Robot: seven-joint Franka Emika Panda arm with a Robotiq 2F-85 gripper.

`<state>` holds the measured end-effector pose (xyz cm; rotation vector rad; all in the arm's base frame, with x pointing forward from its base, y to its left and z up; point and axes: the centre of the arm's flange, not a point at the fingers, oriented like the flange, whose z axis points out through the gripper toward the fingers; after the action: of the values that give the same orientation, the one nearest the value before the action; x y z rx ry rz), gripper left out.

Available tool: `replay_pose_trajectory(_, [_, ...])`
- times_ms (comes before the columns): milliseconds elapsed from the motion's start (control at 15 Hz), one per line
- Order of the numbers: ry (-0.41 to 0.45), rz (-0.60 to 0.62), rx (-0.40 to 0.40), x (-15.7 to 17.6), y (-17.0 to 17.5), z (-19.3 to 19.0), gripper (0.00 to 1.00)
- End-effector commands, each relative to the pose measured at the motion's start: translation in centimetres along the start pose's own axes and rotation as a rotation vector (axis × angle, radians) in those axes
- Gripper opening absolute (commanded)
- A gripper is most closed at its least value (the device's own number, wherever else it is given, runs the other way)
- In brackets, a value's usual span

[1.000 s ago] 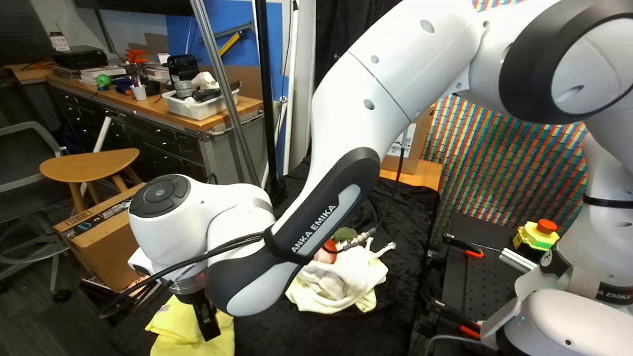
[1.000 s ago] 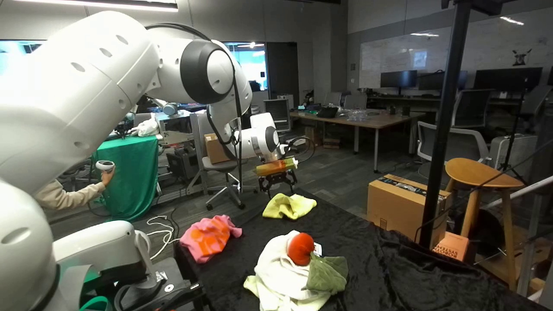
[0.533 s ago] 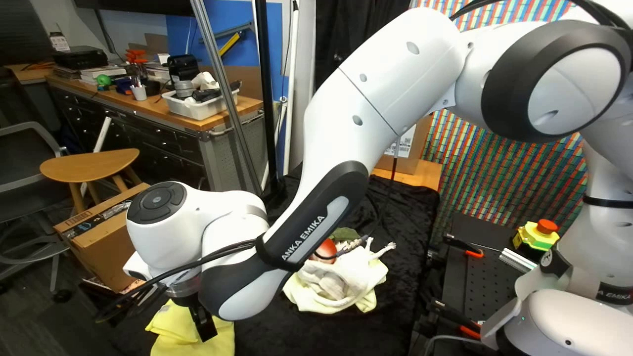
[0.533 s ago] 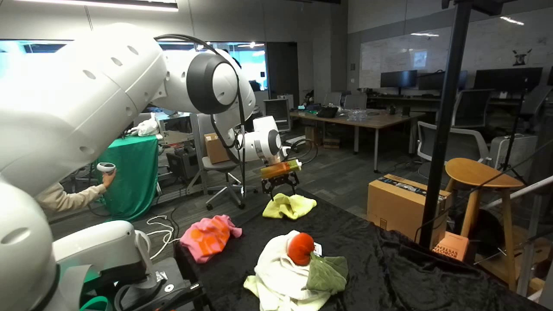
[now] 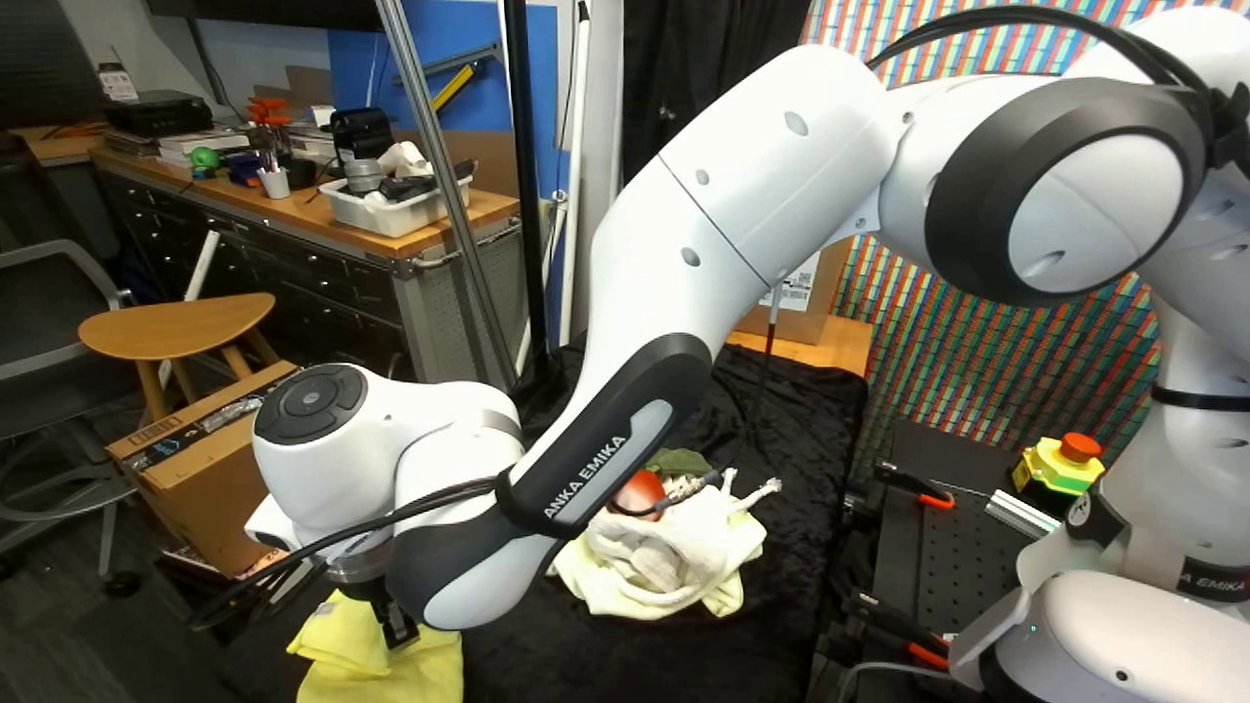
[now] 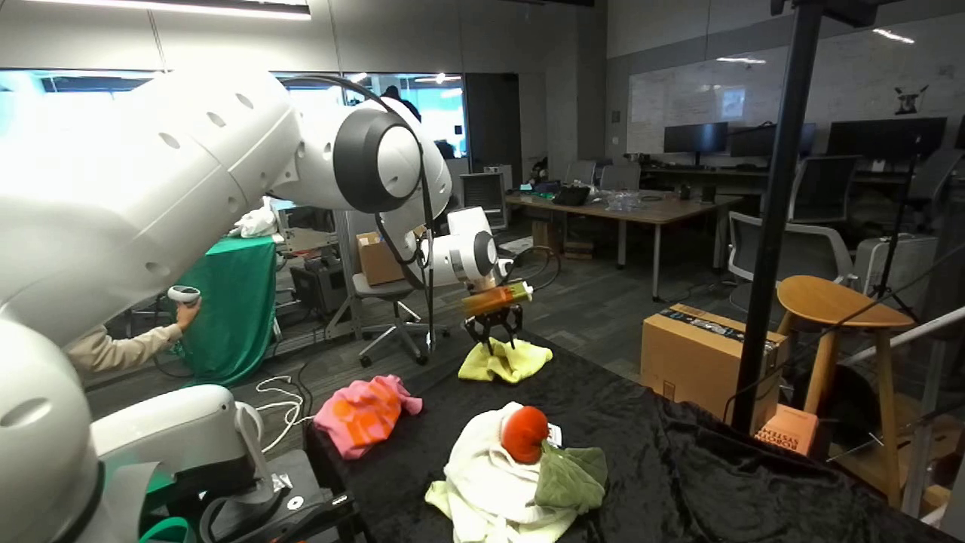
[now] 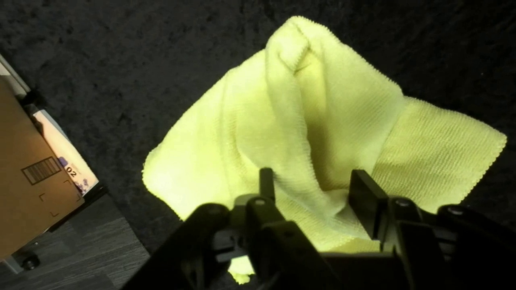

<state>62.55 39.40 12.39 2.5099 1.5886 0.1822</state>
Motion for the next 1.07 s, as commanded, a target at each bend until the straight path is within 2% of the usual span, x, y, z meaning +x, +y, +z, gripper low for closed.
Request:
replay_pose_trajectory(0, [0.005,-0.01,-0.02,0.6,1.2,0.4,0.23])
replay_pose_trajectory(133, [-0.025,-0.001,-0.014,0.2,1.0,-0.2,0.09])
replay_pose_trajectory(267, [-0.052,0.007,-0.026,-0.1,0.7,0.2,0.03])
replay_pose_trajectory(400, [-0.074,0.011,-0.03,-0.6,0.3,-0.4,0.02])
replay_pose_trajectory(467, [-0.086,0.017,-0.037,-0.7,0.3,-0.2,0.06])
replay_pose_trajectory(667, [-0.113,0.049,-0.085,-1.4,-0.1,-1.8,0.07])
replay_pose_trajectory(1000, [-0.048,0.24,-0.201,-2.9,1.3,-7.8,0.06])
